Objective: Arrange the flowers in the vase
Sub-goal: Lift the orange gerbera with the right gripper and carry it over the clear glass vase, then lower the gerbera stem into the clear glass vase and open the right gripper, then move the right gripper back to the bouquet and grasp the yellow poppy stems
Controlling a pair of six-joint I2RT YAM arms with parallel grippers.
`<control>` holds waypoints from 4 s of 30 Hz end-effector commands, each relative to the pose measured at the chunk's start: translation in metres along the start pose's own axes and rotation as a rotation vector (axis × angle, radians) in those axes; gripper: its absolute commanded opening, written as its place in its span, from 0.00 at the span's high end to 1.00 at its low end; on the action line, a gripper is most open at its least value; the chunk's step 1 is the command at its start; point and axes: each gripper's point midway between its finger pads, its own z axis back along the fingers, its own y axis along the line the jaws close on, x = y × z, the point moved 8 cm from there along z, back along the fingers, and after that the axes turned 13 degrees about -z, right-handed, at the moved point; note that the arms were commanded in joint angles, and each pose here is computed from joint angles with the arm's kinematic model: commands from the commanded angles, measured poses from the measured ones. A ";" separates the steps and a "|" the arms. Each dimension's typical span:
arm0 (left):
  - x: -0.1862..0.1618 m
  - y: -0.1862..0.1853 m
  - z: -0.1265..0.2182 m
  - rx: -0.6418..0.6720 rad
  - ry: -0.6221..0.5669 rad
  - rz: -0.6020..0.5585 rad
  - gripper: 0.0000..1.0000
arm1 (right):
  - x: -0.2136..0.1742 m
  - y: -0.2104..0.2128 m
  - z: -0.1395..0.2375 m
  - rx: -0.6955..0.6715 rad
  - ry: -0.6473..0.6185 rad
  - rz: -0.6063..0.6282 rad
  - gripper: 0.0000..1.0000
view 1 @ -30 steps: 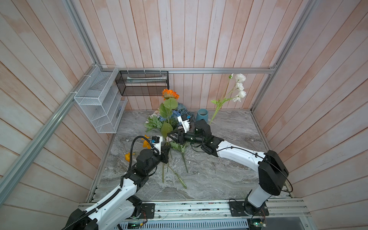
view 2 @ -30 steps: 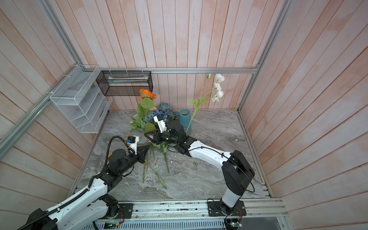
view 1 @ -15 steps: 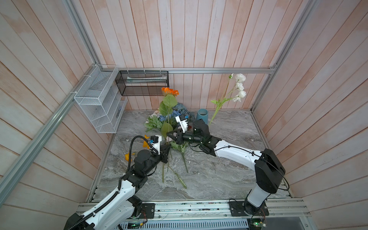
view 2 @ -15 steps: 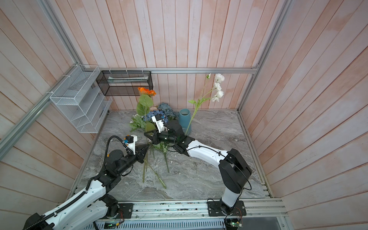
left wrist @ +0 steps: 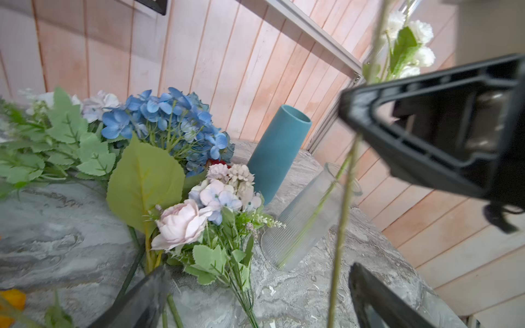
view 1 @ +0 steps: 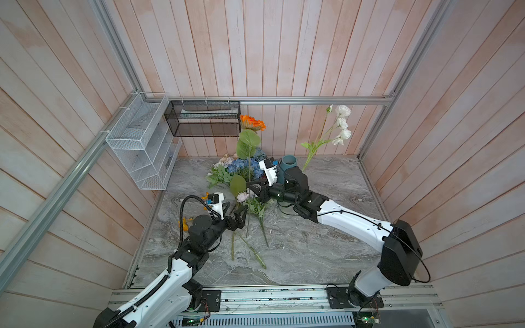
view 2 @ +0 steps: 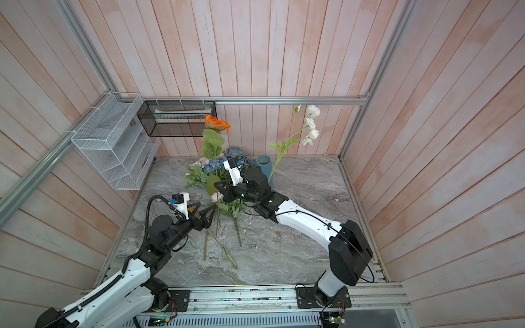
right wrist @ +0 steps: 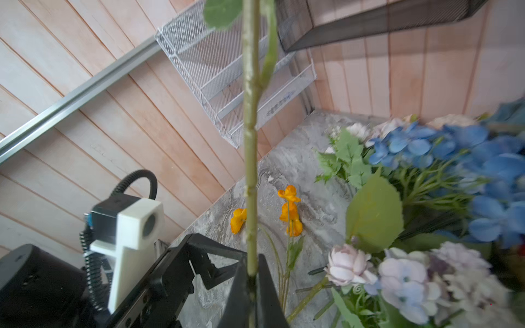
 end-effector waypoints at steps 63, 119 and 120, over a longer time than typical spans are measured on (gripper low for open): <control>-0.033 0.028 -0.002 0.128 0.090 0.265 0.00 | -0.003 -0.123 0.097 -0.593 -0.184 0.123 0.96; -0.036 0.091 0.029 0.361 0.076 0.416 0.00 | -0.192 -0.048 -0.053 -0.213 0.663 0.109 0.57; -0.038 0.091 0.028 0.362 0.079 0.417 0.00 | -0.198 -0.051 -0.055 -0.234 0.687 0.115 0.57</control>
